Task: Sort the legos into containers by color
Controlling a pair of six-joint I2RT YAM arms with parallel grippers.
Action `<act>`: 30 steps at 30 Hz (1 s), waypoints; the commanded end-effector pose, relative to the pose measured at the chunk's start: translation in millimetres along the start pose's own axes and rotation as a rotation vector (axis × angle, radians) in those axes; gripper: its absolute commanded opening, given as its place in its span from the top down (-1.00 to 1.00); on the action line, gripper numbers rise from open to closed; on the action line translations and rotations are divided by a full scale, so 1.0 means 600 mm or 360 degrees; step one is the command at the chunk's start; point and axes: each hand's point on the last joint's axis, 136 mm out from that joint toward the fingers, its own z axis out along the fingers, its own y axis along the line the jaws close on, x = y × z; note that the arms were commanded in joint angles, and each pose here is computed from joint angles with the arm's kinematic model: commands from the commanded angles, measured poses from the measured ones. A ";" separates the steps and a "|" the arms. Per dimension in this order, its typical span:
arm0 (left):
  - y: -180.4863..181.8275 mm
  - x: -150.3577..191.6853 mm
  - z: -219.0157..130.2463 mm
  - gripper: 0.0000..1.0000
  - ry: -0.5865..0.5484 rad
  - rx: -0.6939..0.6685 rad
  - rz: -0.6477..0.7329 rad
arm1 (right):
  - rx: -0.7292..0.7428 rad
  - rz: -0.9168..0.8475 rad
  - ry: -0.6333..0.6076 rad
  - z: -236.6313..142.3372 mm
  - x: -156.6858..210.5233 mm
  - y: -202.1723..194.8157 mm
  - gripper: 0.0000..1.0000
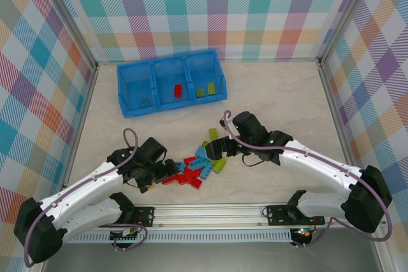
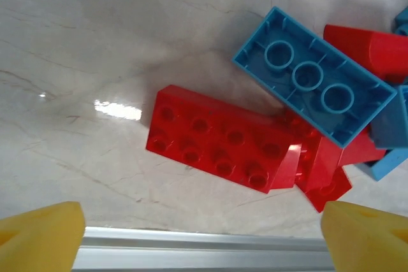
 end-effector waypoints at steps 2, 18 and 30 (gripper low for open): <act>-0.019 0.004 0.025 -0.97 0.0025 0.0097 0.0037 | -0.0043 -0.0010 -0.0029 -0.005 -0.008 0.009 -1.00; 0.033 -0.007 0.093 -0.51 -0.0040 -0.0036 0.0006 | -0.0009 0.0043 -0.0059 -0.019 -0.003 0.001 -0.99; 0.069 -0.024 0.088 -0.37 -0.0106 -0.0294 0.0094 | -0.0006 0.0063 -0.0059 -0.016 -0.002 -0.001 -0.99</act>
